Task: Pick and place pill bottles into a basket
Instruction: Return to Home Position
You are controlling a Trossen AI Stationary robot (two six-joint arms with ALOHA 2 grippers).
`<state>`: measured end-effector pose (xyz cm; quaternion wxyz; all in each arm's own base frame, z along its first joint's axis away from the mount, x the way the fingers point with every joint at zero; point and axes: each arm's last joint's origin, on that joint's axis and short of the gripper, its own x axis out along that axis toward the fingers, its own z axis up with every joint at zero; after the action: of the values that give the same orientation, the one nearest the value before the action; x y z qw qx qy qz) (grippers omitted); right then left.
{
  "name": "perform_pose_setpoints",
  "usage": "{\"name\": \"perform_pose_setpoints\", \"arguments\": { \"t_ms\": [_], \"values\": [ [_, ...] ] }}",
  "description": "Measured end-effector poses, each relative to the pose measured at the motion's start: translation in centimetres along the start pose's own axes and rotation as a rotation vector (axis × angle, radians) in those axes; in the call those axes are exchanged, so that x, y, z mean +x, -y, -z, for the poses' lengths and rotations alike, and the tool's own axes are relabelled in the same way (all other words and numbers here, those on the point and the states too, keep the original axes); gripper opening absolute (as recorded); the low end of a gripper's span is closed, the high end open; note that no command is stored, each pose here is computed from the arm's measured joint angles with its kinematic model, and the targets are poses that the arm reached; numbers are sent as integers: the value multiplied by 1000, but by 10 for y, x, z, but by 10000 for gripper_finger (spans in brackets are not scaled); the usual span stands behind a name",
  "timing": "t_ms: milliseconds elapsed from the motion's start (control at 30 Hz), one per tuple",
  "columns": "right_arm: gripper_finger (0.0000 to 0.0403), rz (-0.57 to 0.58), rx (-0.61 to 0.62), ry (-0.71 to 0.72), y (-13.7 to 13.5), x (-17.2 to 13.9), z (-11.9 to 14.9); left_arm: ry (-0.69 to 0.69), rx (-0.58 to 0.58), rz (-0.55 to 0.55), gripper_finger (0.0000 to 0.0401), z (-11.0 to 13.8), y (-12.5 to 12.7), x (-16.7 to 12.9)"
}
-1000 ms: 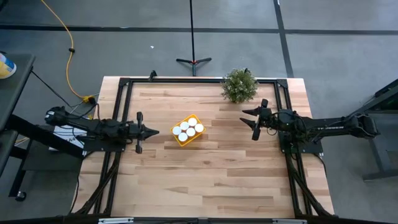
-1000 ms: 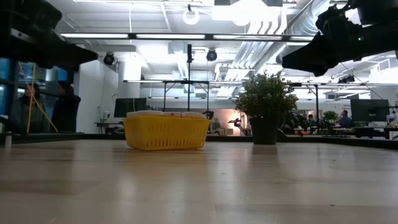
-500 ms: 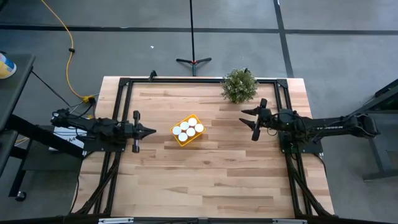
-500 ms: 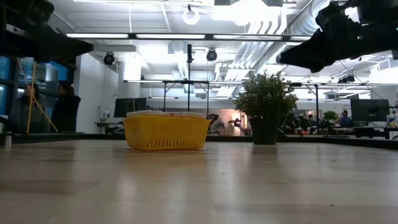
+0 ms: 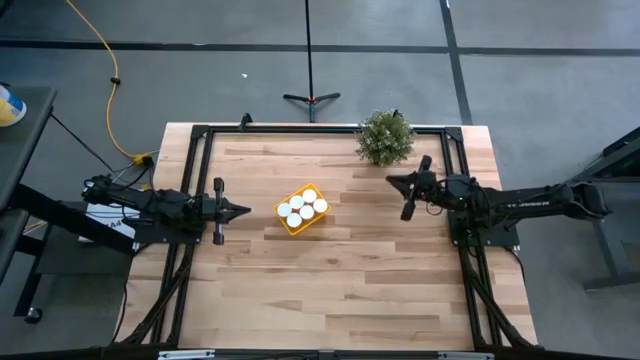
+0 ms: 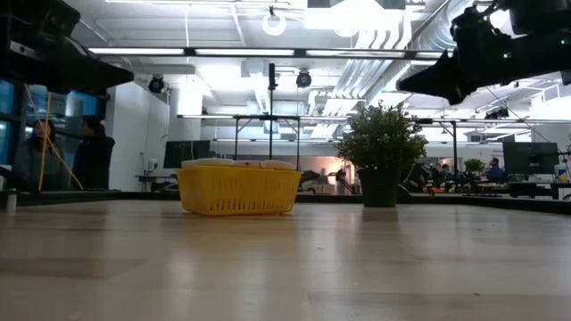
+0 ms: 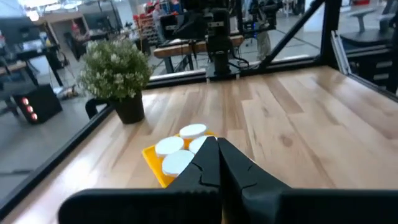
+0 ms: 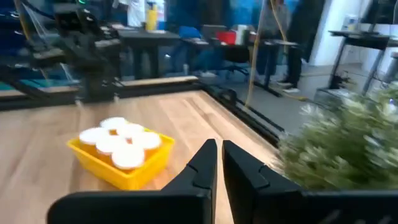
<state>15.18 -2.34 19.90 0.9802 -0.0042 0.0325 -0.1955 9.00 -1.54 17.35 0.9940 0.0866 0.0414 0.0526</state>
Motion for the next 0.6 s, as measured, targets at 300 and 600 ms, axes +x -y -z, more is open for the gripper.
{"name": "perform_pose_setpoints", "arguments": {
  "t_ms": [300,600],
  "values": [
    [1,-307,-62,13,-15,-17,-3,4,-48,4,32,-1,0,0],
    [1,-340,-114,-17,-30,-28,0,3,-58,30,23,0,1,0]
  ]
}}
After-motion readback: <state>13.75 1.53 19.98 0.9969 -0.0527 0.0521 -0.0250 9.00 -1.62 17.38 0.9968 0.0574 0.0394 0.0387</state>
